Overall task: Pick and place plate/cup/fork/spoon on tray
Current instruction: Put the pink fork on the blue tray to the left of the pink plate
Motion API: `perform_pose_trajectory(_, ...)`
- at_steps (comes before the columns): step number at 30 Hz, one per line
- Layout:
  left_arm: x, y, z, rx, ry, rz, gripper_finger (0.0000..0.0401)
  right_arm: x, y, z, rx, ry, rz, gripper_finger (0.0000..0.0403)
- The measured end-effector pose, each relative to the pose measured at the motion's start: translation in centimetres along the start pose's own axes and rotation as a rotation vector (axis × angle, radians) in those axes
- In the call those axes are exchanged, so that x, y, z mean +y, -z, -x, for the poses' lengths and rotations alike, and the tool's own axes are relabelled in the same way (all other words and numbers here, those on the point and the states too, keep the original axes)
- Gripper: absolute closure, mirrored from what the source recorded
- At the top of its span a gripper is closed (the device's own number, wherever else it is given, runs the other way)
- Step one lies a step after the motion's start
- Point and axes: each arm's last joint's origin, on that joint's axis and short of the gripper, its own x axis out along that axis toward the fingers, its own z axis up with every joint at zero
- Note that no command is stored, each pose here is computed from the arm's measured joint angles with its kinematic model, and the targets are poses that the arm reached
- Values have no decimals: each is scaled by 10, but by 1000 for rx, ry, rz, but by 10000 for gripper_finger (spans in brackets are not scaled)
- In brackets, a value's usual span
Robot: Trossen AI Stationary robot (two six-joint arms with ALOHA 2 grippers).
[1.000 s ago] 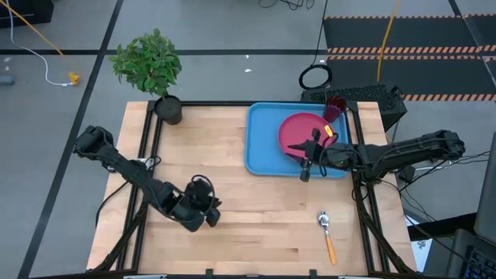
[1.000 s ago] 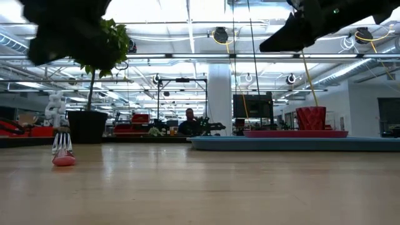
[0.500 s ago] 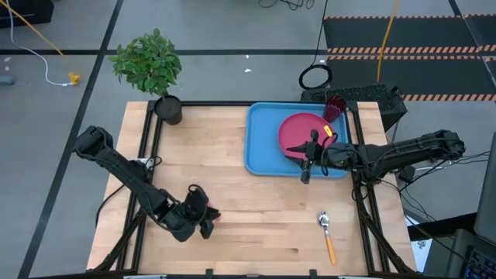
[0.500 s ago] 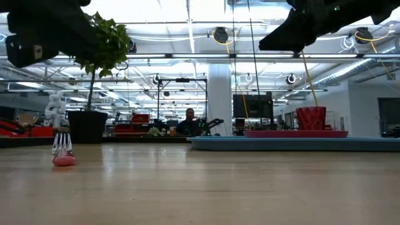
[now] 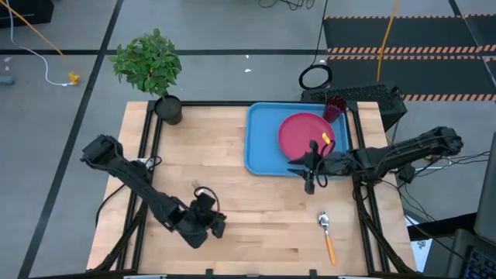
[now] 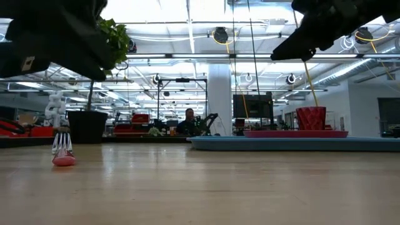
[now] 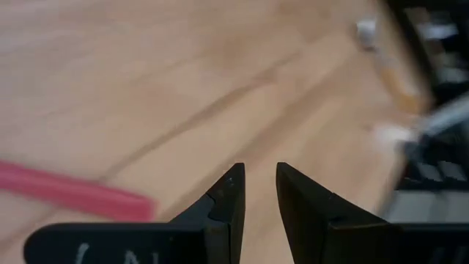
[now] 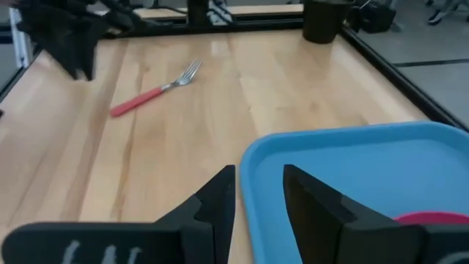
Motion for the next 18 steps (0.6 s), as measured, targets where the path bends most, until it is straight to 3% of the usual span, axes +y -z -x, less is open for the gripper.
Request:
perform_pose_trajectory(10, -1, 5, -26, 70, -532, 203, 320, 3, -1, 1, -11, -12, 33, 296)
perform_pose_trajectory(18, 12, 2, -42, -4, -653, 273, 320, 4, -8, 1, -80, -18, 87, 296)
